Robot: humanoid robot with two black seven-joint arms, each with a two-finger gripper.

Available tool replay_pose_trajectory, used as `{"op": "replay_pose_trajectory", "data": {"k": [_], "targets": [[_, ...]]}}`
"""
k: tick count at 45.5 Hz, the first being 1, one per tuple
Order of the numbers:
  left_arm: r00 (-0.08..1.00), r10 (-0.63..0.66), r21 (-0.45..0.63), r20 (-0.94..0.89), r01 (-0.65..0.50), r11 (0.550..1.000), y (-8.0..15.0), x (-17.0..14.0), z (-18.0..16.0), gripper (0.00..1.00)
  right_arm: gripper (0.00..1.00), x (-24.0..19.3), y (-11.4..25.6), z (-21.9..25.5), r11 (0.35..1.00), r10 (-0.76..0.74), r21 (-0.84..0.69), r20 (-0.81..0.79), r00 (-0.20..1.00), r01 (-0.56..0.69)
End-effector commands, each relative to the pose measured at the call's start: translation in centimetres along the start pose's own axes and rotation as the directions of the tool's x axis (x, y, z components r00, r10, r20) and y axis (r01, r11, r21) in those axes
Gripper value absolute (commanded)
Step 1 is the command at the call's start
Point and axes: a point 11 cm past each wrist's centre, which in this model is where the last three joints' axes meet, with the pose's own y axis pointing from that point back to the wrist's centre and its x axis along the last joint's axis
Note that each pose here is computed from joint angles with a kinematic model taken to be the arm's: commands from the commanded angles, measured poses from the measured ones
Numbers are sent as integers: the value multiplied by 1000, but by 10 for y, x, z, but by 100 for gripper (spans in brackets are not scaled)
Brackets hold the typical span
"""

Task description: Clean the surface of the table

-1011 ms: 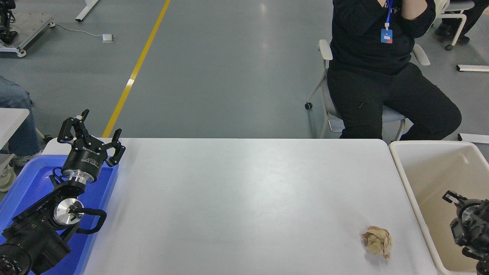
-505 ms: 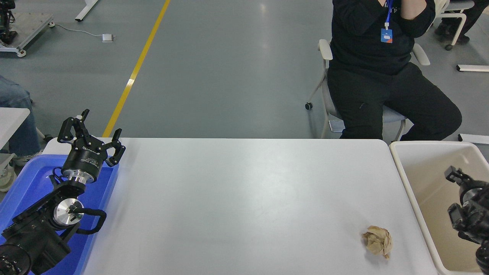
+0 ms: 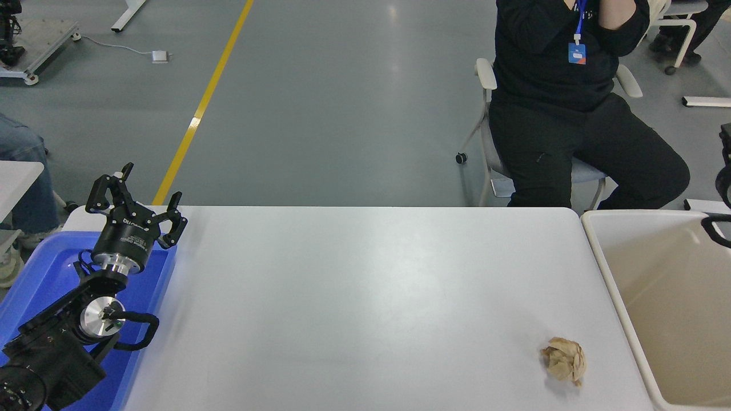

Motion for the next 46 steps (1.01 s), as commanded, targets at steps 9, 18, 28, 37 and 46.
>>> {"op": "replay_pose_trajectory", "data": {"k": [9,18,28,37,46], "targets": [[1000,0,0,0,0,1000,0,0,0,100,99,-31,23,-93,964,-222,221,364,905,147],[1000,0,0,0,0,1000,0,0,0,100,99,-39,38,-126,929,-320,320,437,840,188],[1000,0,0,0,0,1000,0,0,0,100,99,-53,44,-112,897,-415,348,448,792,273],[1000,0,0,0,0,1000,0,0,0,100,99,-67,47,-47,885,-439,373,463,770,280],[1000,0,0,0,0,1000,0,0,0,100,99,-90,58,15,881,-446,380,472,761,282]]}}
